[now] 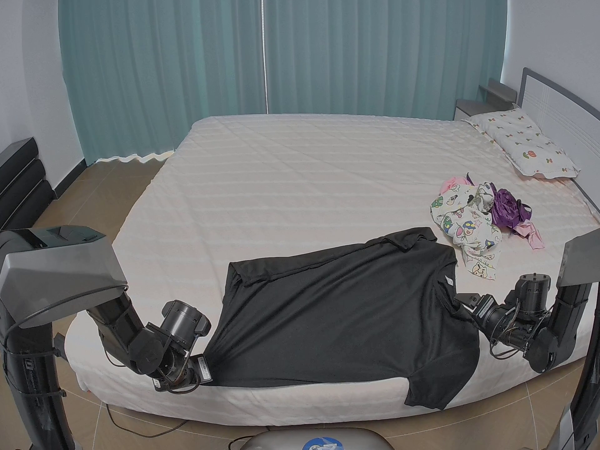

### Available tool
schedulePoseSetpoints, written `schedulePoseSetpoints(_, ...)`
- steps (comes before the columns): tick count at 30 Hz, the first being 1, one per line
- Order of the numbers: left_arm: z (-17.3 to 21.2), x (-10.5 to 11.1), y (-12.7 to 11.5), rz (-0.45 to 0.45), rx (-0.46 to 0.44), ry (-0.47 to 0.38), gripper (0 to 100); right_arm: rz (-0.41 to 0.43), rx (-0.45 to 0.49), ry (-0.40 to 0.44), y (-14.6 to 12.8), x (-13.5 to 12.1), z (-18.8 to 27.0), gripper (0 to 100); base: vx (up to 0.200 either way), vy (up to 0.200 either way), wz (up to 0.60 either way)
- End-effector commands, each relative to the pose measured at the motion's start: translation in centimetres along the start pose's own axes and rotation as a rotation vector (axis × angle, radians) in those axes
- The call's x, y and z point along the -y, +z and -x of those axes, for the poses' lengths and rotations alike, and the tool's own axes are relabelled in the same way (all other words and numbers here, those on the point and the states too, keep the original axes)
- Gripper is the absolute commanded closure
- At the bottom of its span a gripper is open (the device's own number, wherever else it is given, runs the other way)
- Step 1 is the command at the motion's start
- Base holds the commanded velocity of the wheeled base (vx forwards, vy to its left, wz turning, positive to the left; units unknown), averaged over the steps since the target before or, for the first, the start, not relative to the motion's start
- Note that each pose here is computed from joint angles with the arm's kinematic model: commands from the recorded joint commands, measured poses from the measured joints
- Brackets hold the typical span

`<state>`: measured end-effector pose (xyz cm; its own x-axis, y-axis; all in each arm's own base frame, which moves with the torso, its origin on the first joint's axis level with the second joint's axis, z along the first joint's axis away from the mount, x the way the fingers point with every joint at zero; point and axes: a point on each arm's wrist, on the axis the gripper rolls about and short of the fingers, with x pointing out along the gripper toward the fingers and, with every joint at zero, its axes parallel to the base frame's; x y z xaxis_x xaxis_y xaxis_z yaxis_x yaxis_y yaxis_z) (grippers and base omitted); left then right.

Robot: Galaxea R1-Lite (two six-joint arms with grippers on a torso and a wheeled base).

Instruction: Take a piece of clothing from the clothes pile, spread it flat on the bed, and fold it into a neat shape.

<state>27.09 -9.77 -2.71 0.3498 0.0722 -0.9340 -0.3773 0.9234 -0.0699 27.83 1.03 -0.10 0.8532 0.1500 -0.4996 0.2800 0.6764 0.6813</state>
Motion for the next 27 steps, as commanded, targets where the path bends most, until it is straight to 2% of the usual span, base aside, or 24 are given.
schedulePoseSetpoints(1,-0.1,0.0,0.1,0.001,-0.001,0.001,100,0.002,-0.011,-0.013,-0.2,0.2,0.1,0,0.0,0.0,0.0)
schedulePoseSetpoints(4,-0.2,0.1,0.2,0.007,0.002,-0.01,100,0.004,-0.02,-0.017,-0.4,0.3,0.1,0,0.0,0.0,0.0)
schedulePoseSetpoints(5,-0.1,0.3,0.4,0.01,0.005,-0.021,0,0.004,-0.022,-0.019,-0.5,0.3,0.1,0,0.0,0.0,0.0)
schedulePoseSetpoints(9,0.2,0.8,1.0,0.025,0.01,-0.065,0,0.021,-0.033,-0.032,-0.7,0.5,0.5,0,0.0,0.0,0.0)
schedulePoseSetpoints(11,0.5,1.1,1.7,0.054,0.033,-0.101,0,0.089,-0.056,-0.057,-1.2,1.1,1.0,0,0.0,0.0,0.0)
schedulePoseSetpoints(12,0.7,1.1,2.3,0.097,0.052,-0.146,0,0.156,-0.074,-0.068,-1.5,1.4,1.3,0,0.0,0.0,0.0)
schedulePoseSetpoints(14,0.9,1.2,2.6,0.117,0.061,-0.168,0,0.174,-0.081,-0.074,-1.7,1.6,1.5,0,0.0,0.0,0.0)
schedulePoseSetpoints(15,1.8,1.3,3.5,0.187,0.088,-0.257,0,0.21,-0.095,-0.088,-1.9,1.8,2.0,0,0.0,0.0,0.0)
schedulePoseSetpoints(19,2.8,1.3,4.2,0.235,0.076,-0.345,0,0.24,-0.081,-0.124,-1.2,2.7,2.3,0,0.0,0.0,0.0)
schedulePoseSetpoints(22,2.9,1.4,4.3,0.257,0.051,-0.378,0,0.276,-0.083,-0.14,-1.0,3.3,2.4,0,0.0,0.0,0.0)
schedulePoseSetpoints(27,3.9,1.5,5.0,0.331,-0.004,-0.498,0,0.269,-0.047,-0.125,-0.4,3.6,1.1,0,0.0,0.0,0.0)
